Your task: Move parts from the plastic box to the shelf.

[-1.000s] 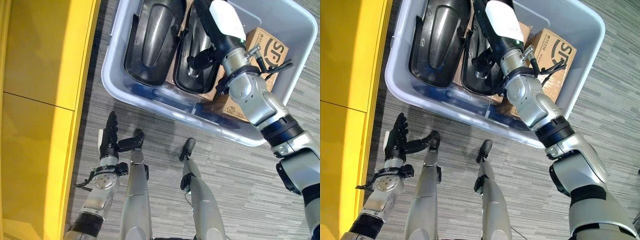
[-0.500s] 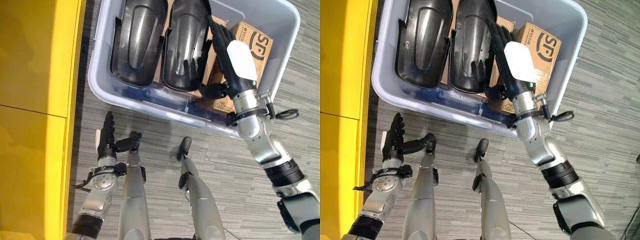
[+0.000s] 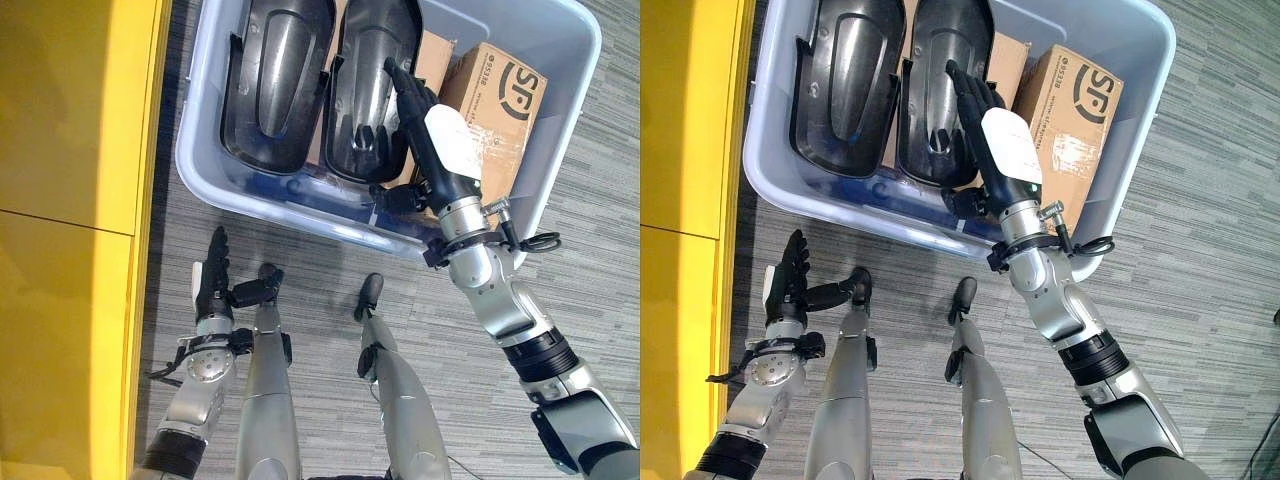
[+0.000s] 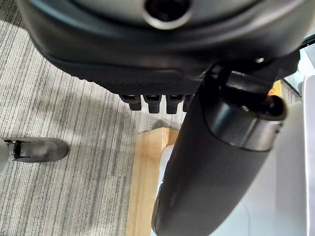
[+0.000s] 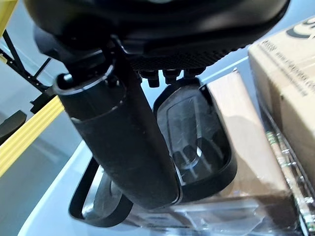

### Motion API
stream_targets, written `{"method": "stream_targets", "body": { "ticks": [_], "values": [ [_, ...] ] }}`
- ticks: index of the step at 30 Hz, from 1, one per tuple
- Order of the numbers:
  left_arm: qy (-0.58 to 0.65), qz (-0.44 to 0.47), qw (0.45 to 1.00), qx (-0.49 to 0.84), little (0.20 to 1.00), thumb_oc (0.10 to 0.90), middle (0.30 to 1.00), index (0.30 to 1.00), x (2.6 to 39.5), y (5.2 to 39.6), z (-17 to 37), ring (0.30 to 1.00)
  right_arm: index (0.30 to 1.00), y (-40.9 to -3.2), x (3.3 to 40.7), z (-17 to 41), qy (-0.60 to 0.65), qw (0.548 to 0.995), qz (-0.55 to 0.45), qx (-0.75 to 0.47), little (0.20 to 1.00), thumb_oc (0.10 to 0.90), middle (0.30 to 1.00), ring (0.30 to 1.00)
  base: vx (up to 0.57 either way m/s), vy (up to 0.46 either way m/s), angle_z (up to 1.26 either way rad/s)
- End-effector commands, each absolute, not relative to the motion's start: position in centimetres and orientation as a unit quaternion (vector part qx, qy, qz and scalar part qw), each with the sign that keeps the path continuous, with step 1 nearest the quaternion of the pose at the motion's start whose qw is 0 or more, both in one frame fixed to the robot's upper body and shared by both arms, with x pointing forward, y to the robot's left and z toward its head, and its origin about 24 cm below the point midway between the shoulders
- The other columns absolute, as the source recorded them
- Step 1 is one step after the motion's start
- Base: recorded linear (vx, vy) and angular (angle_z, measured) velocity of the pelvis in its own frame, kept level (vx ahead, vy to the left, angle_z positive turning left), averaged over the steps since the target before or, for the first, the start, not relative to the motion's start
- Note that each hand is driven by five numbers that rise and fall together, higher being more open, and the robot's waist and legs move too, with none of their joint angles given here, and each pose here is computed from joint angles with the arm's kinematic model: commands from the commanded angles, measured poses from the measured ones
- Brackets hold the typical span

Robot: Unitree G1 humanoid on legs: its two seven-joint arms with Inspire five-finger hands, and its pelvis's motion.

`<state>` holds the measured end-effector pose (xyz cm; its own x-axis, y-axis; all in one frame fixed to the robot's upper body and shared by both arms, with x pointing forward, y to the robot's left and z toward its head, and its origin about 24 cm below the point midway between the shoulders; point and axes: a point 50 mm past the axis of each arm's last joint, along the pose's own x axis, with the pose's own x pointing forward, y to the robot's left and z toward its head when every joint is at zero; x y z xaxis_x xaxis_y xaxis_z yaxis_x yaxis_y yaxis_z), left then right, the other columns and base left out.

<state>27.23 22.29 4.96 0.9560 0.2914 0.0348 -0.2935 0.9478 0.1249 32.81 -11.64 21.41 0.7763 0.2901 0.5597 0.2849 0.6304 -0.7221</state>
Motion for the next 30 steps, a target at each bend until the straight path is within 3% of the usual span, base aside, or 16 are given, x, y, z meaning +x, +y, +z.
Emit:
{"method": "stream_targets", "body": {
  "ticks": [1, 15, 30],
  "values": [
    [-0.068, 0.164, 0.981, 0.075, 1.000, 0.900, 1.000, 1.000, 25.7, 22.8, 6.9, 1.000, 1.000, -10.8, 30.4, 26.0, -0.461, 0.789, -0.020, -0.405, 1.000, 0.900, 1.000, 1.000, 0.00, 0.000, 0.00],
    [-0.066, 0.170, 0.980, 0.076, 1.000, 0.900, 1.000, 1.000, 25.6, 22.8, 6.7, 1.000, 1.000, -9.6, 30.5, 24.4, -0.443, 0.808, 0.006, -0.388, 1.000, 0.900, 1.000, 1.000, 0.00, 0.000, 0.00],
    [-0.086, 0.170, 0.979, 0.078, 1.000, 0.900, 1.000, 1.000, 25.7, 22.3, 7.4, 1.000, 1.000, -10.7, 32.1, 25.1, -0.444, 0.775, -0.086, -0.441, 1.000, 0.900, 1.000, 1.000, 0.00, 0.000, 0.01]
  ]
}}
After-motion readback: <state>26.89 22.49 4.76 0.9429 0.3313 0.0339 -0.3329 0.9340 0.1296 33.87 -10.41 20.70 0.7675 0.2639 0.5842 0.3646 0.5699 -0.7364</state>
